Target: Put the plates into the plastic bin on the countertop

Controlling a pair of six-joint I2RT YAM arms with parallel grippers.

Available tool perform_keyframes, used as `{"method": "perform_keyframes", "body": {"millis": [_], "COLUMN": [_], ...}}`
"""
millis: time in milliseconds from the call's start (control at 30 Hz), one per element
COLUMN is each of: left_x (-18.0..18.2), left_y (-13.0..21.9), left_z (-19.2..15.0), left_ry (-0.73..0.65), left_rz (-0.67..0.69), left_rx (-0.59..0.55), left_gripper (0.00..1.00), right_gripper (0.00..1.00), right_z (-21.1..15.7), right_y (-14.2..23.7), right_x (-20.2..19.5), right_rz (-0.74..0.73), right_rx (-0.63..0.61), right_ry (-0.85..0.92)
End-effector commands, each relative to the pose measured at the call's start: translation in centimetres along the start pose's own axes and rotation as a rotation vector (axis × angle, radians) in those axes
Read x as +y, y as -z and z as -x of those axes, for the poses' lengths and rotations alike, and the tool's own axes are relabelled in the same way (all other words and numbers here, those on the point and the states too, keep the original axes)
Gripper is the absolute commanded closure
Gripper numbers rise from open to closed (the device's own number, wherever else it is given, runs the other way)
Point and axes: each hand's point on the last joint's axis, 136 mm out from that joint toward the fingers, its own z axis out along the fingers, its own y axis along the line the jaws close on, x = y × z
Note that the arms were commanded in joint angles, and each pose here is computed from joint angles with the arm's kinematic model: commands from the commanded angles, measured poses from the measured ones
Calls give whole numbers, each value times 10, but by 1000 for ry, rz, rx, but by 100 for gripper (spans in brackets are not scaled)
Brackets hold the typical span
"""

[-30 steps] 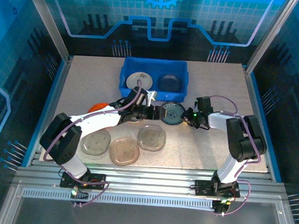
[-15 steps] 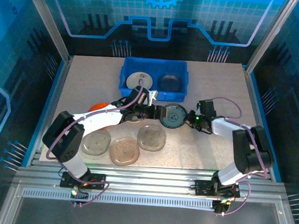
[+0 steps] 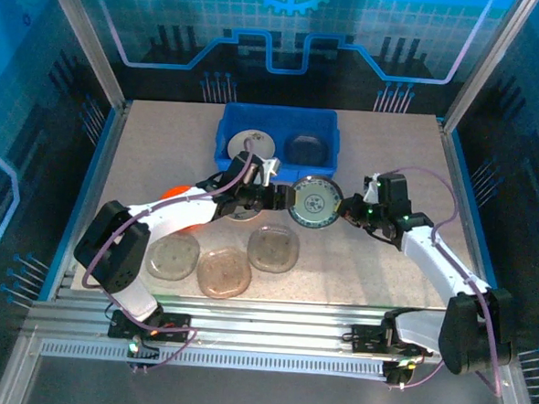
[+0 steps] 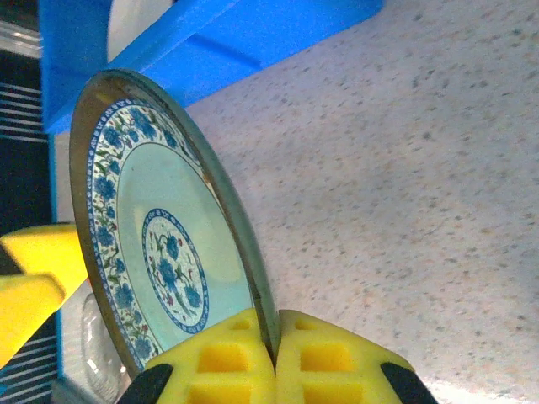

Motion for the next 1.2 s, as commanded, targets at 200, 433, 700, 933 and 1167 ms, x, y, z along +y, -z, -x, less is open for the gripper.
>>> {"method": "perform_keyframes", "body": {"millis": [200,433,700,933,1167], "left_x": [-21,-26,-41,-18,-6], "left_y": [8,24,46,70,105], "left_z": [5,11,12,17,15], "left_ry": [68,177,161,131,85], "left_rz": [-155,-267,-286,-144,-61], "left_rx": [-14,-40,-32,-113,-184], "left_gripper": [91,100,100,1,1], "right_gripper": [100,86,100,100,100], "right_z": [-3,5,13,43,86], "right_y": [11,14,9,7,-11], "right_x": [50,60,64,78,93], "right_rz": [194,196,181,117,18], "right_rx": [47,26,-1,-43,-58], "right_ry": [49,92,106,110,112]}}
